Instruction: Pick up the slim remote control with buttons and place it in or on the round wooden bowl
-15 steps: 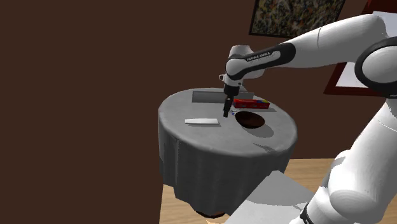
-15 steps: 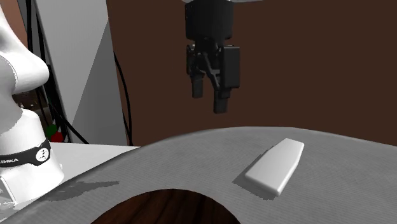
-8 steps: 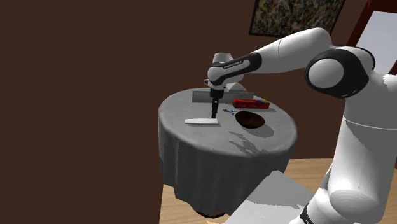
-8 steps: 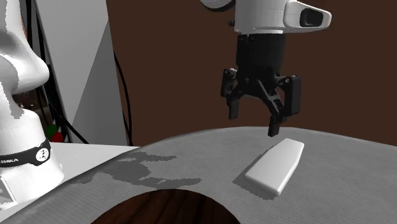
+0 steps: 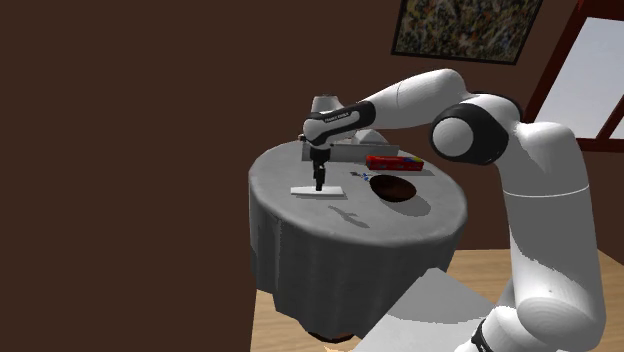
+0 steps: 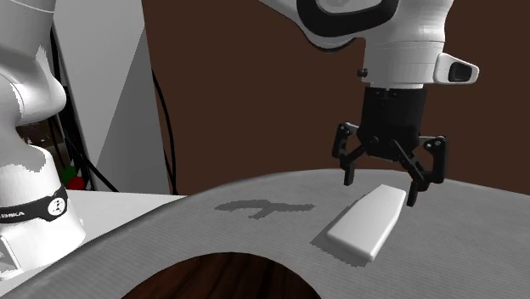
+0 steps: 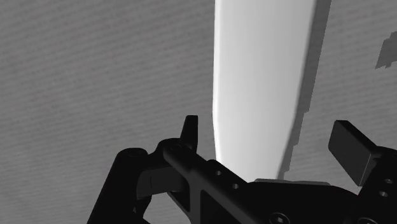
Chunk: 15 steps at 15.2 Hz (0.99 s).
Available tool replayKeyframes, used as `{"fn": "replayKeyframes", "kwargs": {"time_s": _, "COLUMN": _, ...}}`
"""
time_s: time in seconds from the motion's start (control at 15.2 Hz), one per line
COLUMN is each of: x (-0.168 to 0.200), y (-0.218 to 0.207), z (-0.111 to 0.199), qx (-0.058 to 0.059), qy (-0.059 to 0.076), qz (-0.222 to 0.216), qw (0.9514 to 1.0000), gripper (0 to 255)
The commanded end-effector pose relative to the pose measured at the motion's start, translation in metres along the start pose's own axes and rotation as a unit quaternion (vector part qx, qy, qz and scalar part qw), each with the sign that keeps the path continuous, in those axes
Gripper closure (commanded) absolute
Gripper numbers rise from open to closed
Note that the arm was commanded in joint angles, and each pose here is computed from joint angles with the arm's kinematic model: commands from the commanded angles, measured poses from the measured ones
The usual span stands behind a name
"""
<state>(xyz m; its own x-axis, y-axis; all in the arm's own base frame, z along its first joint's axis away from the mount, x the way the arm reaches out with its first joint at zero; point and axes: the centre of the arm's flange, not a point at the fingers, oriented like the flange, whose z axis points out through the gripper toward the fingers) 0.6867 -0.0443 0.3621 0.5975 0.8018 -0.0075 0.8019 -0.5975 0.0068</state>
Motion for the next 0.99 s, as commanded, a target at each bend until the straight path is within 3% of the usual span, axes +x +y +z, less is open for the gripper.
{"fn": "replayKeyframes", "kwargs": {"time_s": 0.0, "x": 0.002, "y": 0.001, "z": 0.01, "qx": -0.001, "qy": 0.0, "qz": -0.004, "qw": 1.0, "gripper": 0}}
{"fn": "replayKeyframes", "kwargs": {"time_s": 0.33, "x": 0.002, "y": 0.001, "z": 0.035, "qx": -0.001, "qy": 0.0, "qz": -0.004, "qw": 1.0, "gripper": 0}}
{"fn": "replayKeyframes", "kwargs": {"time_s": 0.79, "x": 0.002, "y": 0.001, "z": 0.035, "qx": -0.001, "qy": 0.0, "qz": -0.004, "qw": 1.0, "gripper": 0}}
{"fn": "replayKeyframes", "kwargs": {"time_s": 0.86, "x": 0.002, "y": 0.001, "z": 0.035, "qx": -0.001, "qy": 0.0, "qz": -0.004, "qw": 1.0, "gripper": 255}}
{"fn": "replayKeyframes", "kwargs": {"time_s": 0.92, "x": 0.002, "y": 0.001, "z": 0.035, "qx": -0.001, "qy": 0.0, "qz": -0.004, "qw": 1.0, "gripper": 255}}
